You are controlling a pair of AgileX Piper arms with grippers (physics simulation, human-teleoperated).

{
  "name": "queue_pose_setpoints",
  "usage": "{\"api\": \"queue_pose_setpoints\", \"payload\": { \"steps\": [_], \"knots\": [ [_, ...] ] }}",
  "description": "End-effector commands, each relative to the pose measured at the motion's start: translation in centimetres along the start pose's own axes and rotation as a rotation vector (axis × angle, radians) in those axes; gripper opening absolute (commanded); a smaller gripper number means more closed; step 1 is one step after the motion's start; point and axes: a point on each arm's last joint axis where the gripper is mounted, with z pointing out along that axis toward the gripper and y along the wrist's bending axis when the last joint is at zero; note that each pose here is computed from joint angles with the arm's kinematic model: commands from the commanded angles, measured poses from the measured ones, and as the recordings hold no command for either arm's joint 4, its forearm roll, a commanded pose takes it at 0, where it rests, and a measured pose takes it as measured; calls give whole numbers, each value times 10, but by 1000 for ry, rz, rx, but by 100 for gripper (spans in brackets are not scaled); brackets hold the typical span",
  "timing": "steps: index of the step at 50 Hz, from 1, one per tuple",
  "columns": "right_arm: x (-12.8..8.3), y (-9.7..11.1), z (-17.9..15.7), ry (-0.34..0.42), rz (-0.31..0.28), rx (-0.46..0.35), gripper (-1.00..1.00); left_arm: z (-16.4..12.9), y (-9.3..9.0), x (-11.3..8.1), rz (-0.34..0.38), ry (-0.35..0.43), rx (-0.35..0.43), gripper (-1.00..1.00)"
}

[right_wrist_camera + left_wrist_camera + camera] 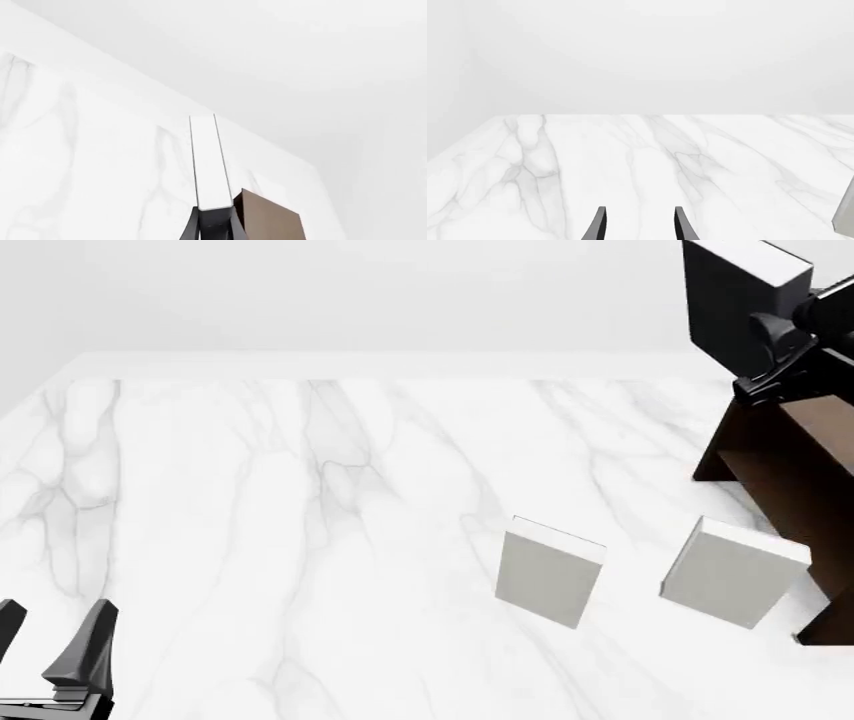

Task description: Pick up the book on the left and place it on top of the shelf.

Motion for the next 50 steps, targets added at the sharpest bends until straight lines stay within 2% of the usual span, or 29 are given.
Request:
{"api": "queue_pose_setpoints", "payload": {
  "steps": [1, 23, 33, 50],
  "knots": [
    [1, -12, -2, 2, 5, 52, -100, 0, 0, 0, 0, 0, 0, 100],
    [10, -30, -16, 46, -24, 139, -100, 0, 0, 0, 0, 0, 0, 100],
    [17, -33, -26, 81, -51, 168, -100, 0, 0, 0, 0, 0, 0, 100],
    [25, -42, -40, 123, -66, 225, -100, 0, 0, 0, 0, 0, 0, 100]
  ]
}}
